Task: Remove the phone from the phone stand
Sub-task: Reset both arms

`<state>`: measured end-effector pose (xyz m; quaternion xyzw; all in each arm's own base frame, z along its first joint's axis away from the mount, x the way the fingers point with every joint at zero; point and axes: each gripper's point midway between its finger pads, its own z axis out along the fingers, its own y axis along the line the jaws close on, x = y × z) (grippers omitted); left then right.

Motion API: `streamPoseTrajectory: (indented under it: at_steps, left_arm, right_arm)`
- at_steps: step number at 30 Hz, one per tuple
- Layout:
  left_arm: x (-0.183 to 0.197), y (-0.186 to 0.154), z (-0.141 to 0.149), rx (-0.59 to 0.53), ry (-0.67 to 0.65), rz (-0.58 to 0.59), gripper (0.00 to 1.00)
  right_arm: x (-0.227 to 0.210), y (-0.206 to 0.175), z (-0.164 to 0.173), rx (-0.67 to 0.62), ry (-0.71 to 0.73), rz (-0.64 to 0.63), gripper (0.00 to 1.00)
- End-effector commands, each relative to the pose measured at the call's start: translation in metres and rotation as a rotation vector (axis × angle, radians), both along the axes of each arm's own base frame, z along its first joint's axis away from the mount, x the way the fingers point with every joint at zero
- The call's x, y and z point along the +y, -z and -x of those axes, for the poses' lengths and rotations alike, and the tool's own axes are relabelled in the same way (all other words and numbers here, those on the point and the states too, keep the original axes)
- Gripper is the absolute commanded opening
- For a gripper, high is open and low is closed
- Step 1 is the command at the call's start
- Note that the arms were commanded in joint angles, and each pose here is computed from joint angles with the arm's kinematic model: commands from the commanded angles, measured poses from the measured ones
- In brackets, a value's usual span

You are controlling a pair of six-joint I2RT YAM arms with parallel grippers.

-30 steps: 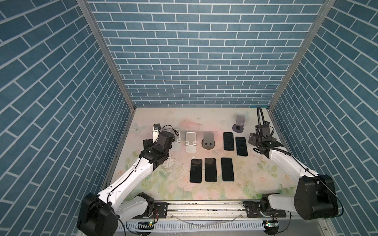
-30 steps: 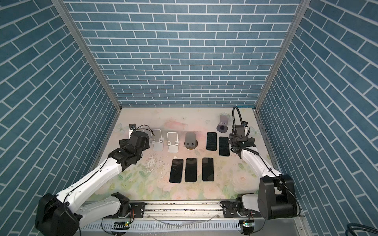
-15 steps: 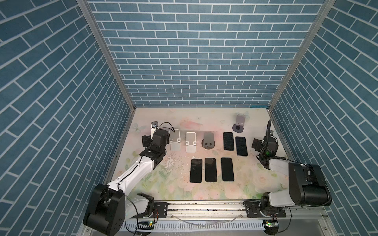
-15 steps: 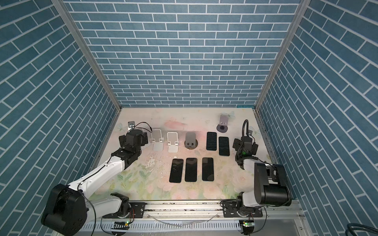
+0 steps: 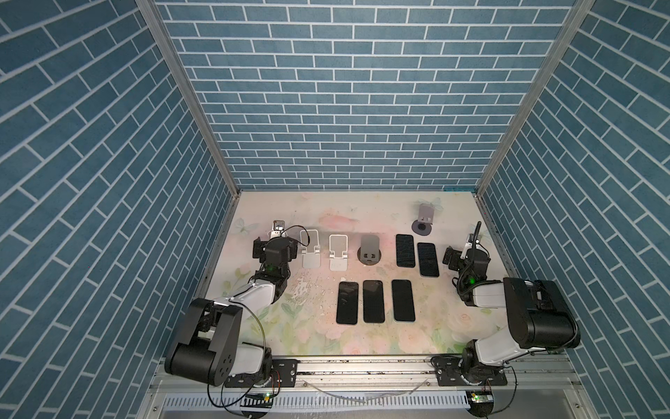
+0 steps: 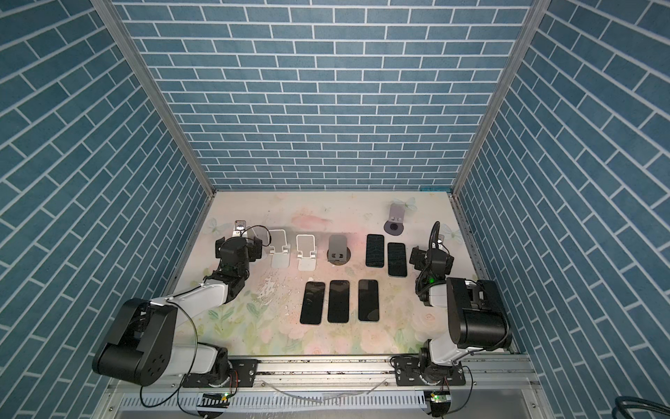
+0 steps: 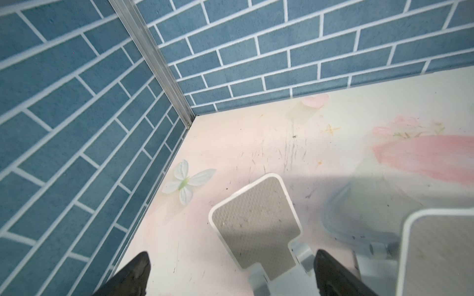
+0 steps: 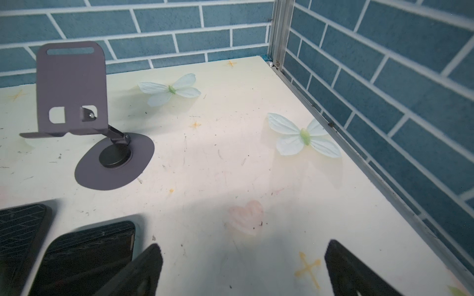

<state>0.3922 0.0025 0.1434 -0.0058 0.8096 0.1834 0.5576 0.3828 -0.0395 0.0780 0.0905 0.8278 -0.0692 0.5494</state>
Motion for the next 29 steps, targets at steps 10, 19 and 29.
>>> streamPoseTrajectory:
  at_steps: [10,19,29]
  left_arm:
    - [0.0,0.01,0.013,-0.038,0.073,0.042,1.0]
    - [0.01,0.038,0.017,-0.129,0.092,0.123,1.0]
    - [0.027,0.046,0.005,-0.047,-0.006,0.144,1.0]
  right_arm:
    - [0.0,-0.013,-0.007,-0.04,-0.02,0.037,0.99]
    - [0.0,-0.012,-0.007,-0.039,-0.022,0.037,0.99]
    - [0.001,-0.013,-0.008,-0.038,-0.027,0.036,0.99]
